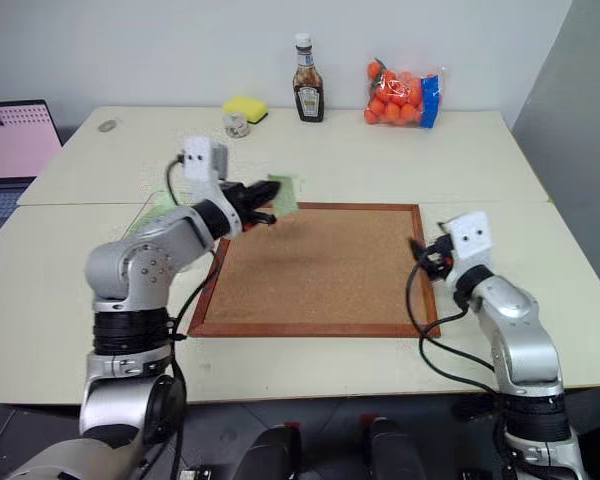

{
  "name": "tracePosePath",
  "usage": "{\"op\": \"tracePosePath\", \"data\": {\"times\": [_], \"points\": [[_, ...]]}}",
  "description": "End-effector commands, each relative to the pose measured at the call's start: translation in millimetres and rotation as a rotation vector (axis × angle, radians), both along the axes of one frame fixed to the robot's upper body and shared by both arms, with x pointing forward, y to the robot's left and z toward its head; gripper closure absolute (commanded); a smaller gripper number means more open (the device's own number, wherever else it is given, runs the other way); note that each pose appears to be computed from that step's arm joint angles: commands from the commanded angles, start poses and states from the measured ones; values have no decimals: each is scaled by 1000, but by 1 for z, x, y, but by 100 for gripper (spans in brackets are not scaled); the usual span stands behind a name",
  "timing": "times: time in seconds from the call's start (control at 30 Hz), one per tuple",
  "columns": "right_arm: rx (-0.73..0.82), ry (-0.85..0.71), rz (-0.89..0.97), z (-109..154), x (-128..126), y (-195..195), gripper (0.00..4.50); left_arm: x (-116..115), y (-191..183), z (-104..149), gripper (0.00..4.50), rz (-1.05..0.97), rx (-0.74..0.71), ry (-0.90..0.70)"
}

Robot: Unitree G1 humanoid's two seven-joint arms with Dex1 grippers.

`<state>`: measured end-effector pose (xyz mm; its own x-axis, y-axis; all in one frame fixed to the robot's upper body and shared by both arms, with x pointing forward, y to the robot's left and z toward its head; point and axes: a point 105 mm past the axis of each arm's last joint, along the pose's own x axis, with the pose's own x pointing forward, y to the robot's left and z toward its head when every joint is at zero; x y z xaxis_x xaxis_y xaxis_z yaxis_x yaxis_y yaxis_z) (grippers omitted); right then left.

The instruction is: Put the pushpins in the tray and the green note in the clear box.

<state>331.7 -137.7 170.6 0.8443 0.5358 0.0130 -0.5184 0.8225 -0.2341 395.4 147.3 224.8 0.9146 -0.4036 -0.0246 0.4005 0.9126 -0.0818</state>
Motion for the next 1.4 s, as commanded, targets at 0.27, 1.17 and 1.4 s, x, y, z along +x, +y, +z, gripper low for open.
{"op": "tracePosePath", "data": {"times": [0.27, 1.17, 1.4], "points": [[-110, 10, 467, 28, 0, 101, 117, -3, 117, -1, 450, 591, 113, -49], [-145, -12, 490, 29, 8, 127, 114, 10, 146, -11, 150, 724, 109, 19], [-104, -67, 447, 38, 7, 120, 114, 6, 118, 17, 90, 581, 190, -159]]}}
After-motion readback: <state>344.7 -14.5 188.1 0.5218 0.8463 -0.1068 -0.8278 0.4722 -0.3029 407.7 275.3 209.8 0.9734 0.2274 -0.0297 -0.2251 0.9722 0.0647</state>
